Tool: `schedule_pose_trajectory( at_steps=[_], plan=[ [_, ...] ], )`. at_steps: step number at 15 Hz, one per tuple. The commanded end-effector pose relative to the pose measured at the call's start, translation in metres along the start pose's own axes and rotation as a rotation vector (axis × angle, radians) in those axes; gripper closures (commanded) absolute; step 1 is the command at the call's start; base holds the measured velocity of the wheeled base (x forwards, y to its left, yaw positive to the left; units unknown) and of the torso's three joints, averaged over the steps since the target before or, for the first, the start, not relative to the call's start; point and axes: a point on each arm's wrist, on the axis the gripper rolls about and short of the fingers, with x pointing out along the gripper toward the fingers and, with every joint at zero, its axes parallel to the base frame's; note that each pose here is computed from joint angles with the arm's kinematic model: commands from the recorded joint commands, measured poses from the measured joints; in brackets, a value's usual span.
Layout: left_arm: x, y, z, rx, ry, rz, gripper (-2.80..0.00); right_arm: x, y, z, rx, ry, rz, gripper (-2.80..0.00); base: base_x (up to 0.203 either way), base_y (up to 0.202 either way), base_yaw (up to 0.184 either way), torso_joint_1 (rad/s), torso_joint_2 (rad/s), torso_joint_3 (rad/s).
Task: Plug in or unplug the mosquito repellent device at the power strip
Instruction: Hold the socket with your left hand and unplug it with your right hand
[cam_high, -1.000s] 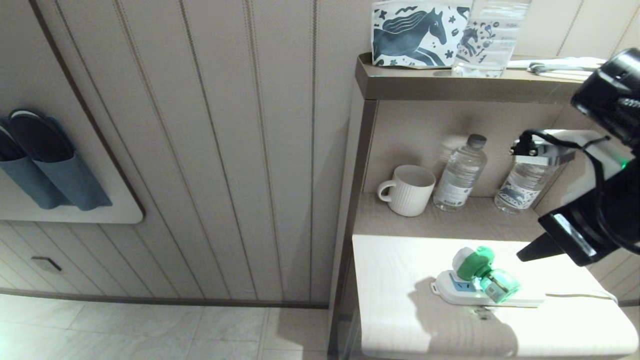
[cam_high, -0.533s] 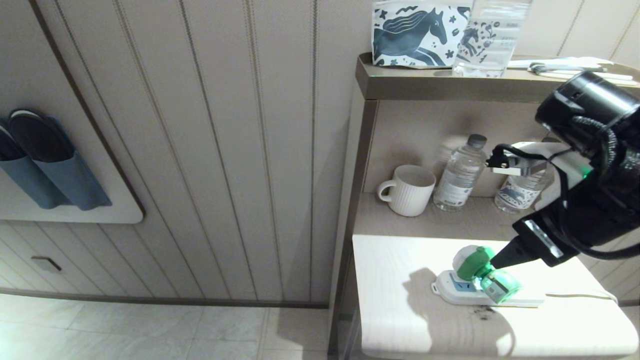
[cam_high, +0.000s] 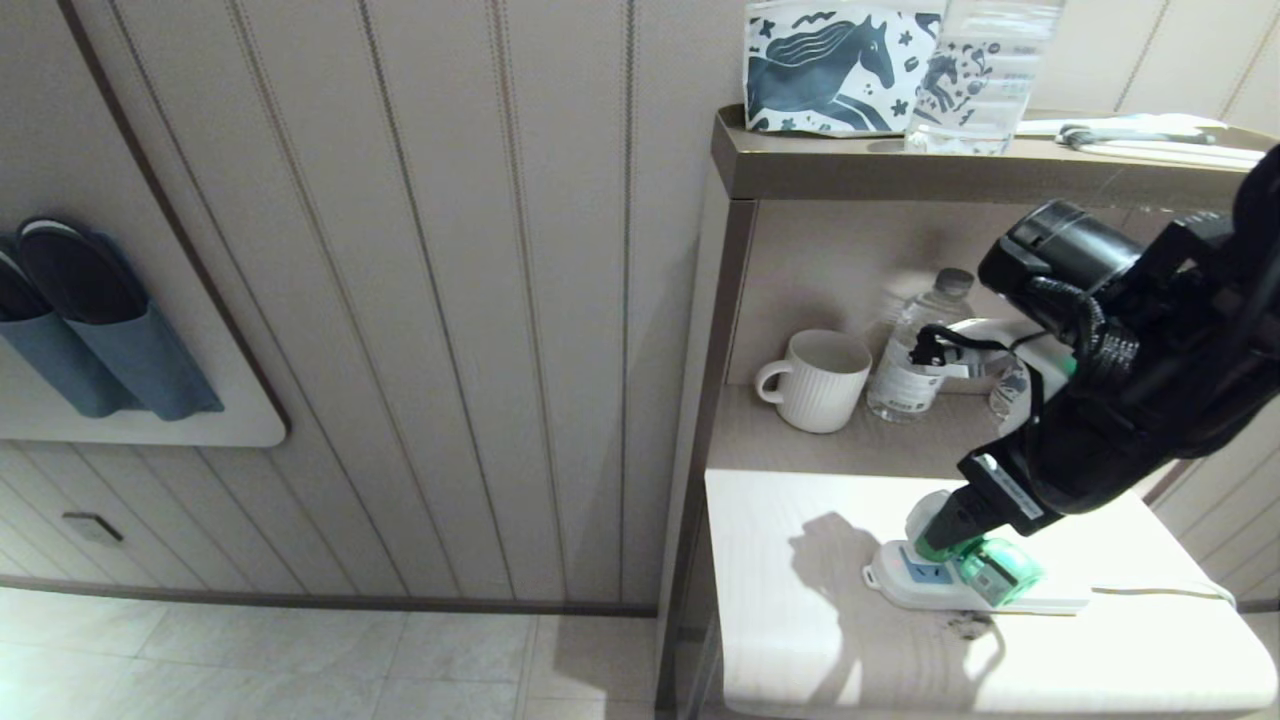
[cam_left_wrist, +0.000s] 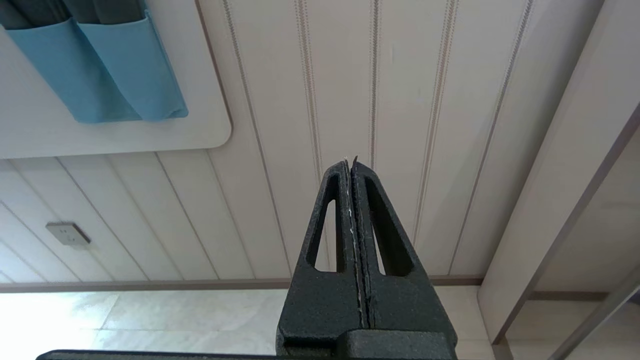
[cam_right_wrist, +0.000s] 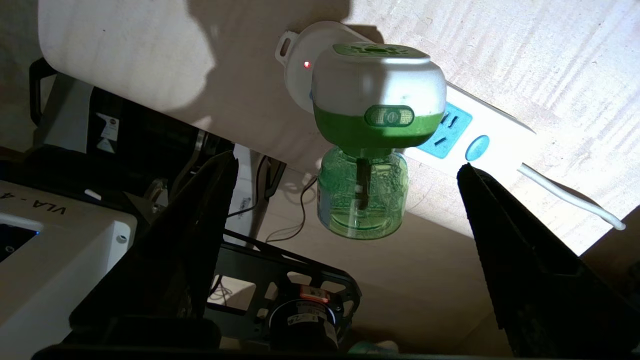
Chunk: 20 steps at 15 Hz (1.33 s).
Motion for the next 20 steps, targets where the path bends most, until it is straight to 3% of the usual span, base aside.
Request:
schedule_pose_trajectory(
  at_steps=[1,20],
  plan=[
    [0.0,0.0,0.0,0.002,-0.001,0.0,0.0,0.009,0.0,0.001,-0.002,0.029,0.0,-2.8,0.0,0.0,0.0,0.0,0.0,0.0],
    [0.0,0.0,0.0,0.001,-0.003,-0.001,0.0,0.035,-0.002,-0.002,0.015,0.084,-0.015,-2.8,0.0,0.0,0.0,0.0,0.0,0.0]
  ],
)
